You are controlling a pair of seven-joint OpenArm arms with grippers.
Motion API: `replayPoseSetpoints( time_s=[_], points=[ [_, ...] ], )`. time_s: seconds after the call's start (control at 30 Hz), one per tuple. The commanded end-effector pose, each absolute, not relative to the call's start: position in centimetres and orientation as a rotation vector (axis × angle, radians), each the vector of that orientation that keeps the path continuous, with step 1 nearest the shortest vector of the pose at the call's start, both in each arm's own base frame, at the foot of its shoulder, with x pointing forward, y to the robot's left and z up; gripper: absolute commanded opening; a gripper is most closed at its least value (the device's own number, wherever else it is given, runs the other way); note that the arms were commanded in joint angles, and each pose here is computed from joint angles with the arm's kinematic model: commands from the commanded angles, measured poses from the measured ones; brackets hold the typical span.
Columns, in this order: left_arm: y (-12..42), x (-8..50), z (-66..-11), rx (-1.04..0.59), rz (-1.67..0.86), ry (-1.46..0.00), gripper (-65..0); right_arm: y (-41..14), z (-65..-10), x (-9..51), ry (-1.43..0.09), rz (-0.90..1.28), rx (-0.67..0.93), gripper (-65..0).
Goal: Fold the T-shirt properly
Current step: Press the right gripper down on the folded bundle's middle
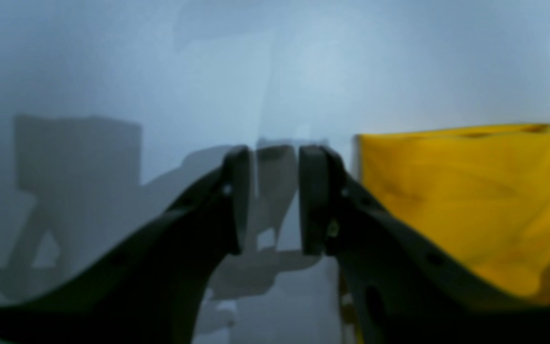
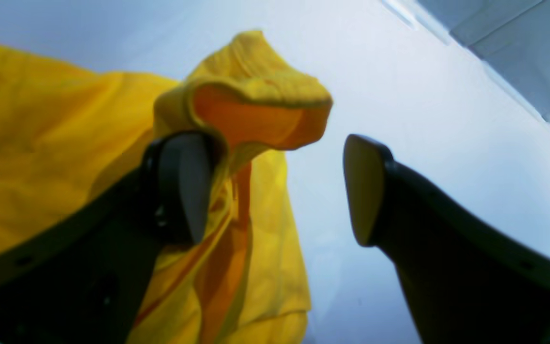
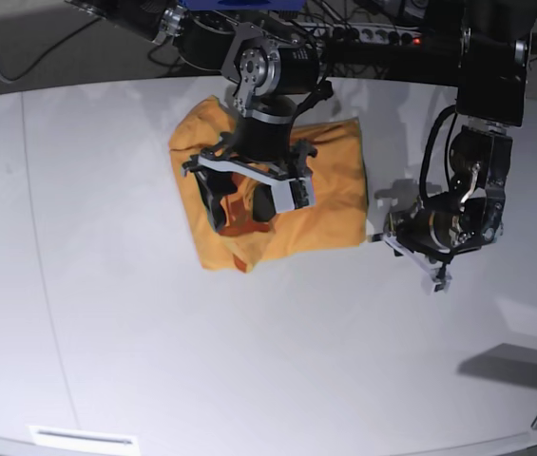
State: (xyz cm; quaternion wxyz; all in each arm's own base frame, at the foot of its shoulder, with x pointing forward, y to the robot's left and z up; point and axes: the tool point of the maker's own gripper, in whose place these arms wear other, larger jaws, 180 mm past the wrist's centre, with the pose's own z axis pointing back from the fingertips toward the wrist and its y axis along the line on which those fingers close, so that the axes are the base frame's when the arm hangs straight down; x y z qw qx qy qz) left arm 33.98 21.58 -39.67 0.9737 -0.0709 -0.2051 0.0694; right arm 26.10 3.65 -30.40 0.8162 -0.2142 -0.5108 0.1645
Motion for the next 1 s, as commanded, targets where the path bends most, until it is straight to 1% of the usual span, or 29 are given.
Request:
replayPoseSetpoints(
  time_s=[0.0,0.1,0.17,0.33,0.47,0.57,0.73,0.97],
  points=[
    [21.9,35.6,-38.3,-0.145,0.143,-0.46,-46.9,4.7,-29.4,25.3,-1.128,0.349,-0.419,-24.1],
    [21.3,35.4,-38.9,-0.152,0.138,-0.437,-46.5,5.1,-28.8,25.2,-1.146,0.343,-0.373,-24.1],
    [19.6,34.7,-39.8,-0.152,0.06,-0.407,-44.7,5.2,-28.6,25.2,-1.151,0.335,-0.349,-24.1],
    [15.0,33.0,-41.7,-0.172,-0.112,-0.339,-44.5,5.3,-28.8,25.2,-1.139,0.331,-0.334,-24.1],
    [13.2,32.1,-42.5,-0.204,-0.124,-0.319,-44.5,5.5,-28.9,25.1,-1.132,0.333,-0.318,-24.1],
    [12.3,31.9,-42.1,-0.222,-0.14,-0.33,-44.5,5.8,-29.4,24.9,-1.106,0.334,-0.286,-24.1],
    [12.4,32.5,-41.3,-0.219,-0.144,-0.354,-44.5,6.7,-27.9,24.6,-1.145,0.307,-0.188,-24.1],
    [16.0,33.4,-40.5,-0.147,-0.132,-0.372,-44.5,6.9,-27.8,23.9,-1.143,0.302,-0.163,-23.8]
  ],
)
